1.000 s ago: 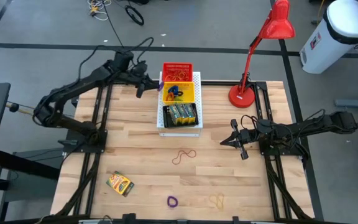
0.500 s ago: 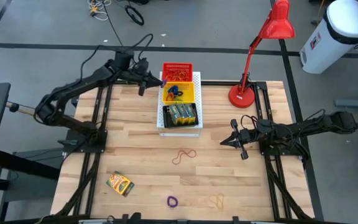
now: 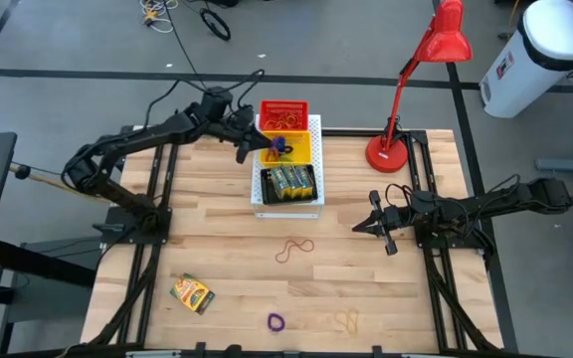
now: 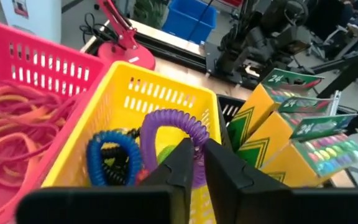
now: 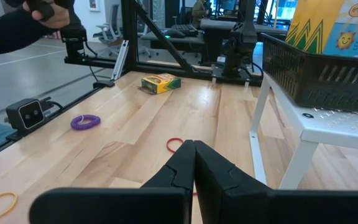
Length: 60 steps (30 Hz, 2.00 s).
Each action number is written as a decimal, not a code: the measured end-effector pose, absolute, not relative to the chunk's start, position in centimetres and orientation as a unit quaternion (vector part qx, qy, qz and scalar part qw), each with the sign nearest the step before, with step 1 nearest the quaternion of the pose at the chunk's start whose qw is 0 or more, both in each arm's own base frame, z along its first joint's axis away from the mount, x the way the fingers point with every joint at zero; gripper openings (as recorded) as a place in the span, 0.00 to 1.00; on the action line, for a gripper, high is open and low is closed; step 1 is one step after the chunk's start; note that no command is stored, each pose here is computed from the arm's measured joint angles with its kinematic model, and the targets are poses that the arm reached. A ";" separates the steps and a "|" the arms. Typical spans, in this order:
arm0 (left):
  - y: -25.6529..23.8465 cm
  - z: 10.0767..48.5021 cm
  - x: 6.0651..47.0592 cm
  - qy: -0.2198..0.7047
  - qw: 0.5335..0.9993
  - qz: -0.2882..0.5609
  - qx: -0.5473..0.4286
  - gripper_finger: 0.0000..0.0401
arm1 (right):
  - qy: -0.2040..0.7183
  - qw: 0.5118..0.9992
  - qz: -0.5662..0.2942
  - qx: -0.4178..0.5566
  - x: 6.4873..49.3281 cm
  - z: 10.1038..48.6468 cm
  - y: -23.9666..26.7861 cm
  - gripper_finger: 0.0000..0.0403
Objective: Pick & Place Office Desk Supplies
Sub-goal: Put the voilet spring keychain into the yellow bin on the shelf, then put the red rubber band into the red bin on the shelf
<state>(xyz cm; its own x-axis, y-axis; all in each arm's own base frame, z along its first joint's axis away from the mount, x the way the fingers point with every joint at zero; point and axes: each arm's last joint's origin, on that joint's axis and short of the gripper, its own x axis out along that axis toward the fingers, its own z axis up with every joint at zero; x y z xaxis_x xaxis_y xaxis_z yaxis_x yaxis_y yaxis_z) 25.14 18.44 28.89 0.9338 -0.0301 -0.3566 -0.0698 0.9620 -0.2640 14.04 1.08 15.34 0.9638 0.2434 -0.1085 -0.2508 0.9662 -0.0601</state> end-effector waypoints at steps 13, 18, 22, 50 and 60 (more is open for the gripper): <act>17.6 31.9 24.7 0.187 0.973 0.063 -0.120 0.37 | 0.050 0.990 0.125 -0.037 14.0 15.3 1.1 0.03; 15.7 33.9 23.4 0.226 0.970 0.059 -0.072 0.34 | 0.050 0.990 0.125 -0.037 14.0 15.3 1.1 0.03; 13.1 34.6 21.8 0.262 0.964 0.048 -0.018 0.25 | 0.050 0.990 0.125 -0.037 14.0 15.3 1.1 0.03; -1.1 21.6 16.0 0.166 0.986 0.011 0.003 0.02 | 0.051 0.990 0.125 -0.037 14.0 15.3 1.1 0.03; -3.7 15.2 13.5 0.052 0.998 0.018 -0.002 0.02 | 0.048 0.989 0.126 -0.055 14.0 15.3 1.1 0.03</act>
<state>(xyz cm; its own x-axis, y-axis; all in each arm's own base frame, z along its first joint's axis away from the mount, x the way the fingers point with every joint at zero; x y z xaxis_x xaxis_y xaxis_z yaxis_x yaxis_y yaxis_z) 13.49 -3.73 15.24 0.9939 0.0359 -0.1044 -0.0363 0.9993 -0.0021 14.05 1.08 15.34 0.9639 0.2434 -0.1081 -0.2539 0.9623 -0.0976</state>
